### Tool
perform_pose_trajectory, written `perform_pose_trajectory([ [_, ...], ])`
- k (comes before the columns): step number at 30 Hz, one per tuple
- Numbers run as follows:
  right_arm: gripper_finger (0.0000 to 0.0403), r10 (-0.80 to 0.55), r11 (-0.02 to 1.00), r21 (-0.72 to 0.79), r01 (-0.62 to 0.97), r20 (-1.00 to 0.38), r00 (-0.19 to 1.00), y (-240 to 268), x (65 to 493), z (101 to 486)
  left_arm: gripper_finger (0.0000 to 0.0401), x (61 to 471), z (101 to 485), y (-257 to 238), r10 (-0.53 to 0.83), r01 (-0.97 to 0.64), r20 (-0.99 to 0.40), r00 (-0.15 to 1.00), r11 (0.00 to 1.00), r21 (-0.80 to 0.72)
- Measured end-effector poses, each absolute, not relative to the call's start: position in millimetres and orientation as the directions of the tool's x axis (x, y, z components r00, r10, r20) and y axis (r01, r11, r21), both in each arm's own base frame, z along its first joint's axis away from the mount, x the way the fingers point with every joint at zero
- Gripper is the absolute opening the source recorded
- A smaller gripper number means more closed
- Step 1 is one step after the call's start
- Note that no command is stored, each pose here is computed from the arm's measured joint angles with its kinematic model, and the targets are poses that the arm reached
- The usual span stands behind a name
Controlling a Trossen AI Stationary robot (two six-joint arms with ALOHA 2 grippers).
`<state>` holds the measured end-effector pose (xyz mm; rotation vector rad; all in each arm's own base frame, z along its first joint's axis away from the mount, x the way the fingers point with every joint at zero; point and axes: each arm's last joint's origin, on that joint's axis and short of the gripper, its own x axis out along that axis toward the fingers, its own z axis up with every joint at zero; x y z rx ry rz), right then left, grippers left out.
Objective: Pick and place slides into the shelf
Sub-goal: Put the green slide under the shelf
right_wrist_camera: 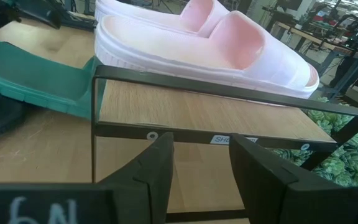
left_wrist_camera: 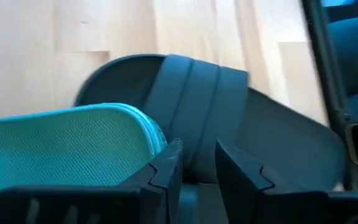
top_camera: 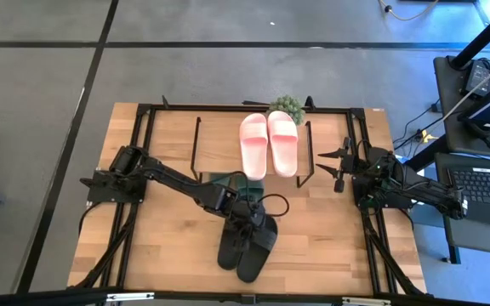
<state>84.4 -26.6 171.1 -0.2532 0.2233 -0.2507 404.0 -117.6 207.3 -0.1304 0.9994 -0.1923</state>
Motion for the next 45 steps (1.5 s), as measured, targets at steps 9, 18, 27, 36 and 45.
perform_pose_trajectory([
  [9, 0.0157, -0.271, 0.937, -0.273, 0.215, -0.186, 0.944, -27, 84, 171, 0.0089, 401, 205, -115, -0.056, 0.014, -0.844, 0.534, 0.998, -0.057],
  [18, 0.0157, -0.271, 0.938, -0.273, 0.215, -0.186, 0.945, -27, 84, 171, 0.0089, 399, 204, -111, 0.073, -0.065, -0.842, 0.535, 0.997, 0.045],
  [27, 0.0157, -0.271, 0.938, -0.273, 0.215, -0.186, 0.945, -27, 84, 171, 0.0089, 399, 204, -113, 0.01, -0.012, -0.851, 0.524, 1.0, 0.004],
  [36, 0.0157, -0.271, 0.937, -0.273, 0.216, -0.186, 0.944, -27, 84, 171, 0.0089, 401, 206, -117, -0.095, 0.045, -0.84, 0.534, 0.995, -0.084],
  [45, 0.0157, -0.271, 0.938, -0.273, 0.215, -0.186, 0.945, -27, 84, 171, 0.0089, 406, 197, -115, -0.079, 0.026, -0.845, 0.529, 0.997, -0.077],
])
